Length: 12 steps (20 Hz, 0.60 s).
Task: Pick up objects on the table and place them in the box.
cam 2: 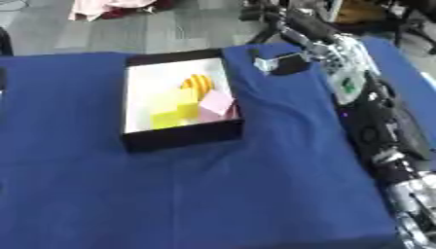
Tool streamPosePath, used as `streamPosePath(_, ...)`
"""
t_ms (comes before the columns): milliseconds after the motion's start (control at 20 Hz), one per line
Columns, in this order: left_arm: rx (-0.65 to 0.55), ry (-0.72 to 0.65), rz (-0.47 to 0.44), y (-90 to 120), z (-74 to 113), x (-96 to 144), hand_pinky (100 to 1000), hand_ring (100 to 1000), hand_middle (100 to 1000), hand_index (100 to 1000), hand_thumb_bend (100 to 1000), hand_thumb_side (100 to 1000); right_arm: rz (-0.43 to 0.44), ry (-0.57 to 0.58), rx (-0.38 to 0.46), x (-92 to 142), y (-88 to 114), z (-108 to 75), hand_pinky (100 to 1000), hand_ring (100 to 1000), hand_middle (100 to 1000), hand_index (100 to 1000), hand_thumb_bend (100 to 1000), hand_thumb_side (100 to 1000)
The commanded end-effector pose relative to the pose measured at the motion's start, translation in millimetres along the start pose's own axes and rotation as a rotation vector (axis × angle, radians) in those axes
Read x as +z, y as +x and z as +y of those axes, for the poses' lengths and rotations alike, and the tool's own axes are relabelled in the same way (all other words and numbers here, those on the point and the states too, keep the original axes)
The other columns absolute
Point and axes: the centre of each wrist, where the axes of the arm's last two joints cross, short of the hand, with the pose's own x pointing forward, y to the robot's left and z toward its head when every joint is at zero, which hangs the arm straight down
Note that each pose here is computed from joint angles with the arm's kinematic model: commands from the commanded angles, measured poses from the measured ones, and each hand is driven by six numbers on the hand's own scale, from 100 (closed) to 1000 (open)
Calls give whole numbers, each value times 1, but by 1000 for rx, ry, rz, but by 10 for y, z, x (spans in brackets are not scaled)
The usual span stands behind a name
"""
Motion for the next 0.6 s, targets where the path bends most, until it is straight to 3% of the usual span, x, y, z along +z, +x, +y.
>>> streamPosePath(50,-89,142,-6,-19,324,-232,782,628,611,816,712,701,123,-109,58,409,-207,-447,841,860,811,831,100,470)
streamPosePath(150,-104,225,17,-55,476,-303,781,624,606,810,711,702,256,-145,44,803,-363,-494,828,851,794,814,100,470)
streamPosePath(300,-76,291,38,-120,544,-324,781,622,604,806,713,704,391,-238,-14,1168,-416,-370,819,844,784,807,100,492)
streamPosePath(600,-13,279,48,-194,358,-230,782,622,601,801,716,714,492,-400,-165,1351,-152,159,810,838,777,799,100,528)
